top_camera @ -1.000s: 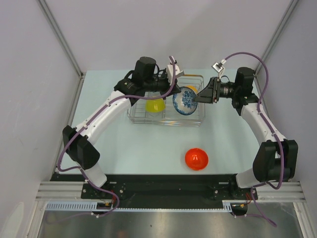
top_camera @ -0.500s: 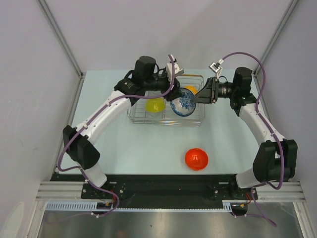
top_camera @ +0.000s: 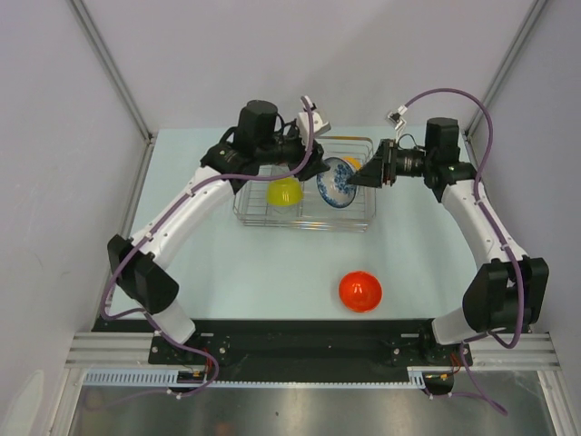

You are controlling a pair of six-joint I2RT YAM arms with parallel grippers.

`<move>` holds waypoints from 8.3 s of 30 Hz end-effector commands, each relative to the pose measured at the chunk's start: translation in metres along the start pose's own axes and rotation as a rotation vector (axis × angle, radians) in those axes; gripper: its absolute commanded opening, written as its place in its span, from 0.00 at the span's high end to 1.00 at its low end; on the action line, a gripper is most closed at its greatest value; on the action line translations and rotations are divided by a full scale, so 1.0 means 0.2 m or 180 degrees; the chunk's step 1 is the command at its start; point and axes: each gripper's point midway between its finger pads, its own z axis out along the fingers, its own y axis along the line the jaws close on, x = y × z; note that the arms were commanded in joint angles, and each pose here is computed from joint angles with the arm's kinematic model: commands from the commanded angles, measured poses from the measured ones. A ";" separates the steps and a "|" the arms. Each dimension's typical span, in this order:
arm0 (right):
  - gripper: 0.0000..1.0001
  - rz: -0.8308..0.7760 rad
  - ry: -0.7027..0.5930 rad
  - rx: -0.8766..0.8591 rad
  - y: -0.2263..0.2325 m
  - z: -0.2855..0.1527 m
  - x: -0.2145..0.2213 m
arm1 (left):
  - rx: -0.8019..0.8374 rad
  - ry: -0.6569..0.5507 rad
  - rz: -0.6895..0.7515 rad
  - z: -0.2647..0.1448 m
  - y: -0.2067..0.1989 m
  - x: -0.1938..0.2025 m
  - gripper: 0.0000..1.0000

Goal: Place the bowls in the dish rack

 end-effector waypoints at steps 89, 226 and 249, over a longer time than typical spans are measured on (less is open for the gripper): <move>1.00 -0.1841 0.1917 0.4449 -1.10 0.34 0.41 | -0.1514 0.0409 0.0196 -1.01 0.16 0.35 0.42; 0.03 -0.0833 -0.0077 0.3476 -0.34 -0.91 0.18 | 0.1812 0.2116 -0.0249 0.41 -1.14 1.13 0.27; 0.02 -0.0715 -0.0156 0.3499 -0.39 -0.94 0.17 | 0.1571 0.1920 -0.0101 0.37 -1.04 0.92 1.00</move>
